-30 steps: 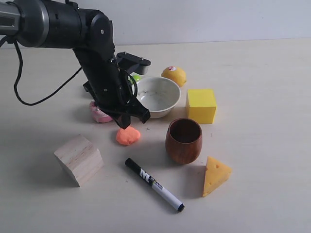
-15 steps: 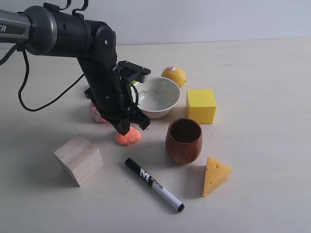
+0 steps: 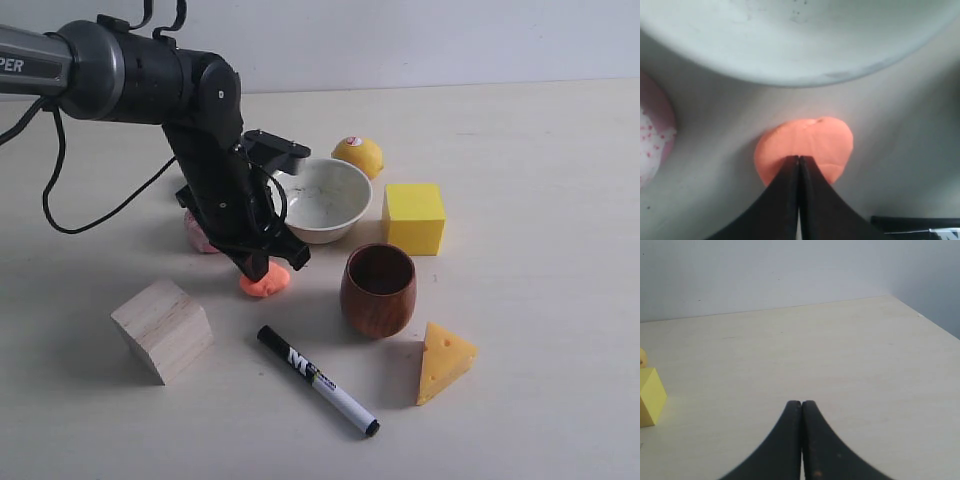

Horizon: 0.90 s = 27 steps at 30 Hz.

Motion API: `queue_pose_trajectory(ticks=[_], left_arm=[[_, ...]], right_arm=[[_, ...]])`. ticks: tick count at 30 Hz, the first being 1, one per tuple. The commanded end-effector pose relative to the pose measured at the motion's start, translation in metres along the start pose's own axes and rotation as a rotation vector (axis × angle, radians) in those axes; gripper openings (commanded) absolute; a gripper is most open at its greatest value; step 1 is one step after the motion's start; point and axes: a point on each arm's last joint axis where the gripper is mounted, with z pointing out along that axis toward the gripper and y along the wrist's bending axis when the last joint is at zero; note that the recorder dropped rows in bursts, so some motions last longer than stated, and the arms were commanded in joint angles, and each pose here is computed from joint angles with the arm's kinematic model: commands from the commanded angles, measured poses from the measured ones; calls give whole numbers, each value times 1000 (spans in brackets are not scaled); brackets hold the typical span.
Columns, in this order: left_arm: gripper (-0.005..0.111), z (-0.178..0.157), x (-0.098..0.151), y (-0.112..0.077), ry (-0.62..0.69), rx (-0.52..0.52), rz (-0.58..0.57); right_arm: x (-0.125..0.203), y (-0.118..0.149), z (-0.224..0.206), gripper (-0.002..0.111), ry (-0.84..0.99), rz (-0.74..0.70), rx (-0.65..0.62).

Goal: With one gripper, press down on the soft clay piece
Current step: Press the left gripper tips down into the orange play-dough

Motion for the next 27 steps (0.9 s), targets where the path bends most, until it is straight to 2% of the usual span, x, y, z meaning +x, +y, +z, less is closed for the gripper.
queue_pose_trajectory(ticks=[1, 7, 27], left_arm=[[0, 4, -1, -4, -12, 12, -7], [0, 8, -1, -9, -1, 7, 10], [0, 37, 3, -6, 73, 17, -2]], right_arm=[[1, 0, 0, 0, -6, -3, 1], [1, 0, 0, 0, -6, -3, 1], [1, 0, 0, 0, -6, -3, 1]])
